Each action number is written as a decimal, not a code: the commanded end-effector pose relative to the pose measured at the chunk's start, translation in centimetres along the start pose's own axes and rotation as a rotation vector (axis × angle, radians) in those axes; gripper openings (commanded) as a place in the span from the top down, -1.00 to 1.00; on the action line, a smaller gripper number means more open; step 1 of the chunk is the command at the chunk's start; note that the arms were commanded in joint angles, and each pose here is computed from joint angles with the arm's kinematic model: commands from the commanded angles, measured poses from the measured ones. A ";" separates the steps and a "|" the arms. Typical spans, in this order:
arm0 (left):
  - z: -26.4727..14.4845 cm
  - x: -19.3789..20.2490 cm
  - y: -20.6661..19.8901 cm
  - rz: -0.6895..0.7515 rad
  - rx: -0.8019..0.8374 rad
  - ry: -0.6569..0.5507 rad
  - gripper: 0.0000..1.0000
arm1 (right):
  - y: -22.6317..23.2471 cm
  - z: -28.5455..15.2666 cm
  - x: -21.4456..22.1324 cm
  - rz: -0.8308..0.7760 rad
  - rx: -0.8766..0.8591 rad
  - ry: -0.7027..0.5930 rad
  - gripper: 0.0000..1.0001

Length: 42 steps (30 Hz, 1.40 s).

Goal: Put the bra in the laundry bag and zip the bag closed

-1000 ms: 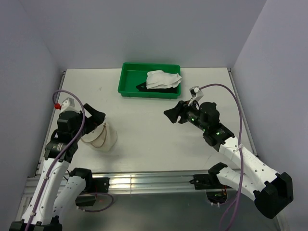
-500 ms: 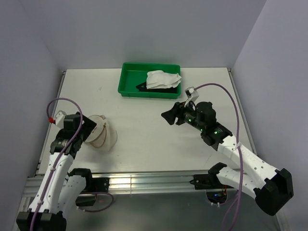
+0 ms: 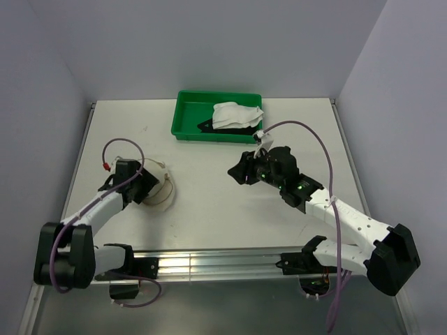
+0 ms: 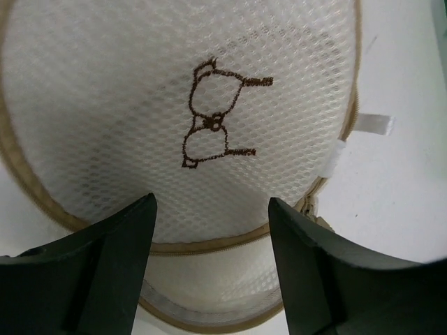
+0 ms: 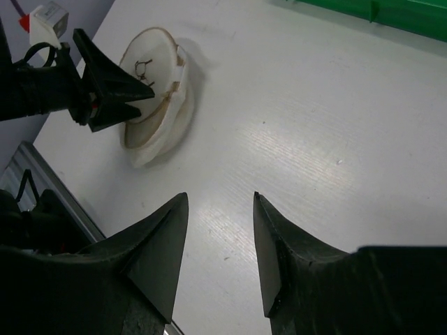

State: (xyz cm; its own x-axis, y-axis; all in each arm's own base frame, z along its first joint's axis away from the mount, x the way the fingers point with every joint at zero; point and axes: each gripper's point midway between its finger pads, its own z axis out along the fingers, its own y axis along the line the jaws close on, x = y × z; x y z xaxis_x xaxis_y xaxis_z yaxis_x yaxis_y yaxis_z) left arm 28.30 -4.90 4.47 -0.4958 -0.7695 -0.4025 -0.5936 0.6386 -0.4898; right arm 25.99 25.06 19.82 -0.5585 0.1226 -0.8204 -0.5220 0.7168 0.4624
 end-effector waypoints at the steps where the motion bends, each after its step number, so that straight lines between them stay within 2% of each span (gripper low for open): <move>1: 1.4 -0.2 -6.3 0.027 0.180 -0.010 -0.41 | 1.2 0.7 -2.0 -0.042 -0.010 -0.044 0.01; 3: 1.7 0.0 -8.4 0.064 0.205 0.003 -0.32 | 1.3 1.1 -2.0 -0.047 -0.004 -0.039 0.02; 6: 1.3 0.6 -9.4 0.102 0.209 0.000 -0.37 | 2.0 1.9 -1.4 -0.067 -0.009 -0.005 0.02; 9: -1.1 -0.6 -9.9 0.107 0.253 -0.056 -0.53 | 3.0 3.0 -0.7 -0.097 -0.020 0.031 -0.01; 11: -3.7 -1.8 -10.3 0.122 0.283 -0.108 -0.72 | 4.2 4.1 0.1 -0.130 -0.042 0.065 -0.02; 13: -6.6 -2.9 -10.6 0.140 0.318 -0.159 -0.78 | 4.9 5.6 1.5 -0.152 -0.053 0.112 -0.02; 14: -7.9 -3.7 -11.0 0.143 0.335 -0.188 -0.77 | 6.6 6.3 1.3 -0.187 -0.088 0.114 0.00; 16: -11.4 -5.2 -11.3 0.140 0.384 -0.269 -0.75 | 7.0 8.7 2.8 -0.224 -0.078 0.165 0.46; 17: -12.6 -6.0 -10.9 0.149 0.372 -0.313 -0.74 | 8.2 9.7 2.2 -0.255 -0.097 0.155 0.65; 18: -15.3 -7.0 -11.1 0.140 0.429 -0.376 -0.73 | 8.5 11.4 4.4 -0.279 -0.099 0.214 0.83; 20: -18.1 -8.0 -11.1 0.165 0.484 -0.458 -0.72 | 9.8 13.2 4.1 -0.340 -0.101 0.214 0.89; 22: -21.8 -9.0 -11.1 0.164 0.565 -0.547 -0.70 | 10.9 15.4 6.5 -0.398 -0.113 0.244 0.80; 23: -23.5 -9.7 -11.2 0.178 0.582 -0.589 -0.69 | 12.0 16.5 5.2 -0.432 -0.110 0.205 0.68; 25: -26.3 -10.4 -10.9 0.202 0.602 -0.645 -0.63 | 13.8 19.3 5.7 -0.517 -0.104 0.187 0.24; 26: -26.2 -10.3 -10.8 0.203 0.599 -0.643 -0.63 | 13.1 19.9 6.9 -0.522 -0.094 0.212 0.24; 28: -27.1 -10.4 -10.9 0.221 0.609 -0.650 -0.59 | 15.5 21.1 5.9 -0.565 -0.122 0.174 0.15; 30: -27.6 -10.3 -11.1 0.239 0.630 -0.653 -0.55 | 15.4 22.7 7.7 -0.628 -0.119 0.199 0.14; 31: -27.6 -10.2 -11.1 0.246 0.637 -0.655 -0.55 | 16.4 23.4 6.9 -0.640 -0.131 0.176 0.14; 32: -27.9 -10.2 -11.1 0.250 0.645 -0.662 -0.54 | 15.5 24.4 8.8 -0.665 -0.112 0.218 0.14; 34: -28.2 -10.1 -11.2 0.264 0.660 -0.667 -0.52 | 16.2 25.4 8.8 -0.705 -0.114 0.226 0.14; 35: -28.3 -10.0 -11.2 0.271 0.667 -0.669 -0.51 | 15.5 26.2 10.2 -0.722 -0.100 0.253 0.14; 42: -27.3 -9.4 -11.2 0.290 0.668 -0.647 -0.52 | 15.4 27.4 11.5 -0.771 -0.103 0.293 0.03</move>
State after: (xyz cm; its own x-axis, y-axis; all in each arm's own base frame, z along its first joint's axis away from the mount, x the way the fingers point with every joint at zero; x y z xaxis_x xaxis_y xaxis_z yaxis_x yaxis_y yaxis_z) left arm 22.26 -4.33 35.00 0.0018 -0.5858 -0.8105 0.0520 0.8094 -0.5849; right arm 28.60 55.74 6.98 -0.2011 -0.5602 -0.8036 -0.8739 0.4732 -0.1111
